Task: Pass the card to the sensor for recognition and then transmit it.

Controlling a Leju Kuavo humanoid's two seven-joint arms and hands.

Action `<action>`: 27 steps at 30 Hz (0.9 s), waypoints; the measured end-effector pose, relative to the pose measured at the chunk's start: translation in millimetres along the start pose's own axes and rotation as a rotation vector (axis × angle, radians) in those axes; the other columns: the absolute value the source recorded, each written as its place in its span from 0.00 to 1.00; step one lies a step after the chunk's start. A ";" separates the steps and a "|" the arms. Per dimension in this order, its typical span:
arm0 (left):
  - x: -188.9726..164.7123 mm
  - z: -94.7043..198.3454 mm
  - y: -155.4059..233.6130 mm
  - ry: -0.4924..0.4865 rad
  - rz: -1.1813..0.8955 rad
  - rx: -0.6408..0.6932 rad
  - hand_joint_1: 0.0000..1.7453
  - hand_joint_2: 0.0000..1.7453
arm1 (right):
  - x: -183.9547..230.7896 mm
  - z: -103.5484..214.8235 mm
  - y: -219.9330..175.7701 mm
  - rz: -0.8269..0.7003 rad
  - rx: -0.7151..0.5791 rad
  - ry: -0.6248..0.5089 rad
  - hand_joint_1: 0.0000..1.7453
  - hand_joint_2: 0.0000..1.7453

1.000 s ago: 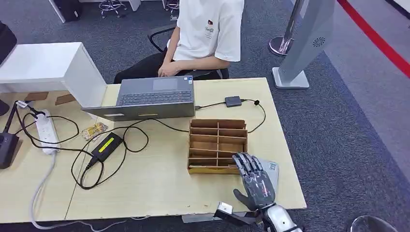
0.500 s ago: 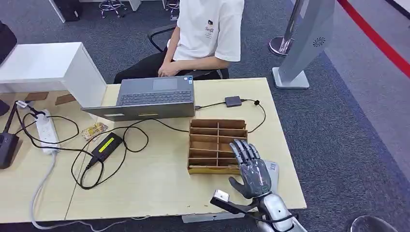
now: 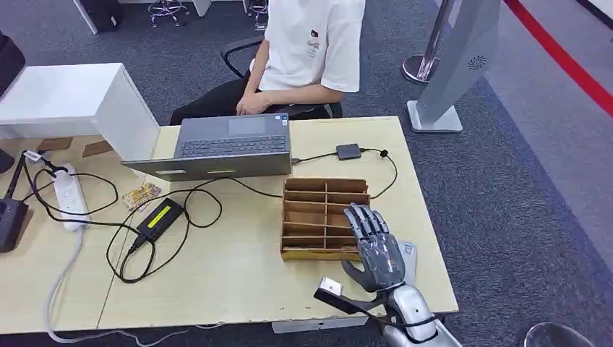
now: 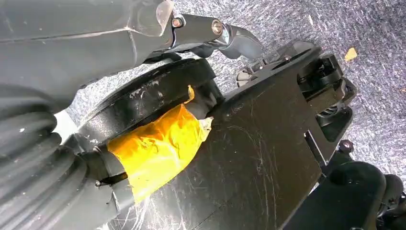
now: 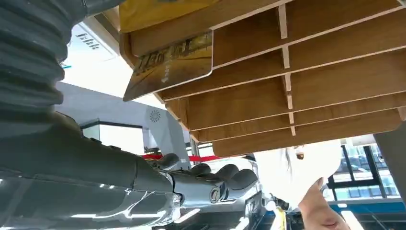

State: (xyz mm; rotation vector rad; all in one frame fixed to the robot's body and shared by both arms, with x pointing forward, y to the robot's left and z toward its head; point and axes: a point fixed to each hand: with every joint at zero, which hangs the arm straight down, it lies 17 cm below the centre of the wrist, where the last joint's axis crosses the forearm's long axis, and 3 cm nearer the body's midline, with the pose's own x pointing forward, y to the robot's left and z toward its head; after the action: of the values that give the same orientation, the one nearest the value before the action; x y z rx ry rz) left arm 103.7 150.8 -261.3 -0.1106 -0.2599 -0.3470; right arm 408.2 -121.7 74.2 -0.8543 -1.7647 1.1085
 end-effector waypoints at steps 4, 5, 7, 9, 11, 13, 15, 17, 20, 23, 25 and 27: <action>-0.1 0.0 0.0 0.000 0.000 0.000 0.00 1.00 | -1.0 0.2 0.3 0.001 0.001 0.004 0.00 1.00; -0.1 0.0 0.0 0.000 0.000 0.000 0.00 1.00 | -1.4 0.3 0.1 0.001 0.001 0.005 0.00 1.00; -0.1 0.0 0.0 0.000 0.000 0.000 0.00 1.00 | -2.1 0.5 0.1 0.002 0.001 0.007 0.00 1.00; -0.1 0.0 0.0 0.000 0.000 0.000 0.00 1.00 | -2.5 0.8 0.2 0.002 0.001 0.007 0.00 1.00; -0.1 0.0 0.0 0.000 0.000 0.000 0.00 1.00 | -2.6 1.3 0.5 0.002 0.002 0.007 0.00 1.00; -0.1 0.0 -0.1 0.000 0.000 0.000 0.00 1.00 | -2.8 1.8 0.8 0.002 0.003 0.008 0.00 1.00; -0.1 0.0 -0.1 0.000 0.000 0.000 0.00 1.00 | -3.1 2.6 1.3 0.002 0.004 0.009 0.00 1.00; -0.1 0.0 -0.1 0.000 0.000 0.000 0.00 1.00 | -3.1 2.8 1.5 0.002 0.005 0.009 0.00 1.00; -0.1 0.0 -0.1 0.000 0.000 0.000 0.00 1.00 | -3.1 2.9 1.5 0.002 0.005 0.009 0.00 1.00; -0.1 0.0 -0.1 0.000 0.000 0.000 0.00 1.00 | -3.2 2.9 1.4 0.002 0.005 0.010 0.00 1.00; -0.1 0.0 -0.1 0.000 0.000 0.000 0.00 1.00 | -3.2 3.1 1.5 0.002 0.005 0.010 0.00 1.00; -0.1 0.0 -0.1 0.000 0.000 0.000 0.00 1.00 | -3.5 3.1 1.4 0.002 0.004 0.010 0.00 1.00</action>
State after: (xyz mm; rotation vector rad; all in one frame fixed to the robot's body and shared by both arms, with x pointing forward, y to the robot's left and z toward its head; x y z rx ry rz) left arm 103.6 150.7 -261.3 -0.1110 -0.2594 -0.3470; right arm 407.0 -125.3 71.2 -0.8577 -1.7527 1.1071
